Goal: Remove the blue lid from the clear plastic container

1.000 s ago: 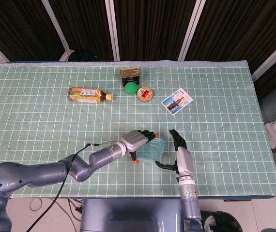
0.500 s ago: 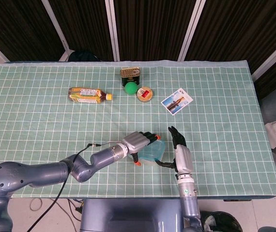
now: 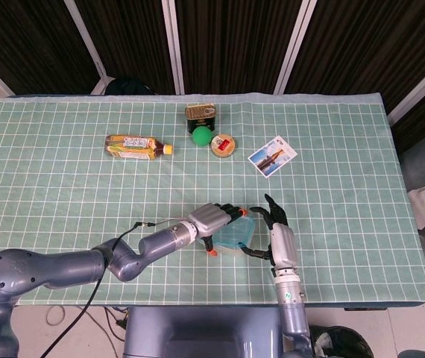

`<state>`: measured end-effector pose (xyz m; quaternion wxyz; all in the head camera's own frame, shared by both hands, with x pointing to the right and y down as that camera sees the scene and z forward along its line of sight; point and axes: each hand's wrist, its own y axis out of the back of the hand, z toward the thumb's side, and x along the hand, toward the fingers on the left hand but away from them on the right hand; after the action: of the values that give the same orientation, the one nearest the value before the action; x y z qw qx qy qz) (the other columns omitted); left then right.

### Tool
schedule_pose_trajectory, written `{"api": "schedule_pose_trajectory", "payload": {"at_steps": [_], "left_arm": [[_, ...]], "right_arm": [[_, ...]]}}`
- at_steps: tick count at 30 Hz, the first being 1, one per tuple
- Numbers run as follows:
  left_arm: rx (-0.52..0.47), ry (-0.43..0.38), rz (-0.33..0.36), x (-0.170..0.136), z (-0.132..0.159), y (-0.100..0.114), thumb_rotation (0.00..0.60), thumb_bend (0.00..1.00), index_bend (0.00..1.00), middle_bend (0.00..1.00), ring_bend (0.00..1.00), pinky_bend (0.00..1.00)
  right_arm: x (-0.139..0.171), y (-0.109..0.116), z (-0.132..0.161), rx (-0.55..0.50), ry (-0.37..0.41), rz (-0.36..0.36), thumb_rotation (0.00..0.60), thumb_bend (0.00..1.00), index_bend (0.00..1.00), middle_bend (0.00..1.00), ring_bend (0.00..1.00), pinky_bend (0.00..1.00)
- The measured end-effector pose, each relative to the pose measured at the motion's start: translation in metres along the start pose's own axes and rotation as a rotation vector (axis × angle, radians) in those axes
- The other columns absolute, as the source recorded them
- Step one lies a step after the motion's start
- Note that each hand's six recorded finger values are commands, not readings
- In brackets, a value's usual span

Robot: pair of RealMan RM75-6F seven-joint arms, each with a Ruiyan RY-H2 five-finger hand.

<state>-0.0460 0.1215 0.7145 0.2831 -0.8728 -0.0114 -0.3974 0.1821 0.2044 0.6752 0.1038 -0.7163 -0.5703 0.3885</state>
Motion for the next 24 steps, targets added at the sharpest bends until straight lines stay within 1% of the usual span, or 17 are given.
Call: {"api": "schedule_pose_trajectory", "payload": {"at_steps": [4,11,21,24], "left_arm": [[-0.001,0.003,0.001,-0.0011,-0.0014,0.0009,0.600,0.00,0.00,0.00,0.00,0.13],[0.016,0.012,-0.011,-0.0036,-0.0056,0.0002,0.600,0.00,0.00,0.00,0.00,0.08],[0.008,0.003,-0.009,-0.0032,-0.0012,0.0008,0.600,0.00,0.00,0.00,0.00,0.08],[0.008,0.004,-0.009,-0.0033,-0.0014,0.0007,0.600,0.00,0.00,0.00,0.00,0.08]], "right_arm": [[0.0008,-0.0017,-0.0018,-0.002,-0.004,0.010,0.600,0.36,0.40,0.01,0.00,0.00],[0.0020,-0.0049,-0.0045,-0.004,-0.017,0.023,0.600,0.37,0.41,0.01,0.00,0.00],[-0.0007,-0.0068,-0.0048,-0.008,-0.033,0.023,0.600,0.37,0.41,0.01,0.00,0.00],[-0.0034,-0.0065,-0.0034,-0.009,-0.034,0.020,0.600,0.38,0.41,0.01,0.00,0.00]]}}
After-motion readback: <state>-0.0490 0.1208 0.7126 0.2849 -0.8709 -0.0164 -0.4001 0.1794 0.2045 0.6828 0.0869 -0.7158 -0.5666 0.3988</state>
